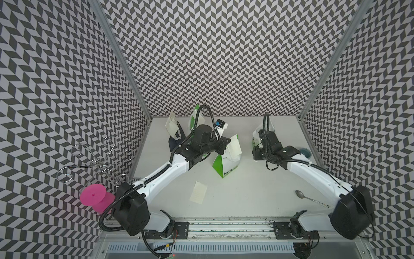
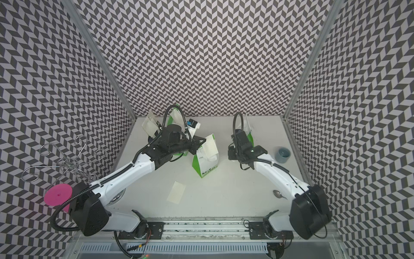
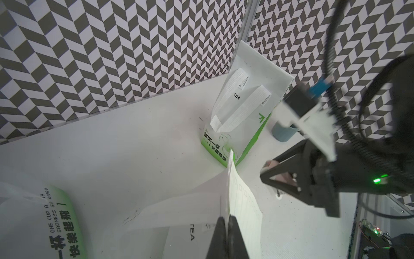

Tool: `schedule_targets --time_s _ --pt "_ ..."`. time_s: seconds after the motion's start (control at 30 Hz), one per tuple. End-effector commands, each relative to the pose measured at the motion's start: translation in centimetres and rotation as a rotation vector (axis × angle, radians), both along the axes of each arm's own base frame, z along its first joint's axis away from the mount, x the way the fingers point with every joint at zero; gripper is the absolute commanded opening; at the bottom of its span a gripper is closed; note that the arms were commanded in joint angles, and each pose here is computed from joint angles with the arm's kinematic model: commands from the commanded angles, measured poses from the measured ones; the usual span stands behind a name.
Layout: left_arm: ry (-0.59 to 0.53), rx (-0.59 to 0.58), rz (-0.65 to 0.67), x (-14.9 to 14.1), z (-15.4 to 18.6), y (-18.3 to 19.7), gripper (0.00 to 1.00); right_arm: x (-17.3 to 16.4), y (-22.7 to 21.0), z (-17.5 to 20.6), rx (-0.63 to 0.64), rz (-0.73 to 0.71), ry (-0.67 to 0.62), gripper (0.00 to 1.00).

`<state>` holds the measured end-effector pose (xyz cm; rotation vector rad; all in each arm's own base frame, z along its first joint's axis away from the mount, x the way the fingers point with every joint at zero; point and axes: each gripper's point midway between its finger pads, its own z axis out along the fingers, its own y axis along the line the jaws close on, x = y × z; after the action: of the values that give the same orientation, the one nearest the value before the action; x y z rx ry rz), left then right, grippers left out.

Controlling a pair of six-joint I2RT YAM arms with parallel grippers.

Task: Staple the receipts to the bags
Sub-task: Pick up the stapler from the center of the board, then place the stapler in the takeout bag.

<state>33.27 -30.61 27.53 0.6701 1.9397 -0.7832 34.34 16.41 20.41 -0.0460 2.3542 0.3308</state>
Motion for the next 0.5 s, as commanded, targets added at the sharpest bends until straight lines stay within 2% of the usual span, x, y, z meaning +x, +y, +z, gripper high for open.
schedule_targets --time_s 0.0,0.2,0.33,0.47 --pt "-0.029 -0.007 0.021 -0.6 1.4 0.1 0.0 0.2 1.8 8.4 0.175 0.034 -0.242 0.11" --pt "-0.051 -0.001 0.046 -0.5 1.6 0.1 0.0 -2.8 6.0 19.2 0.398 0.15 -0.578 0.11" --pt "-0.068 -0.004 0.058 -0.6 1.8 0.0 0.0 -3.0 8.2 20.9 0.507 0.192 -0.637 0.11" --pt "-0.077 0.002 0.059 -0.8 1.9 0.1 0.0 -1.6 9.3 20.3 0.554 0.169 -0.66 0.09"
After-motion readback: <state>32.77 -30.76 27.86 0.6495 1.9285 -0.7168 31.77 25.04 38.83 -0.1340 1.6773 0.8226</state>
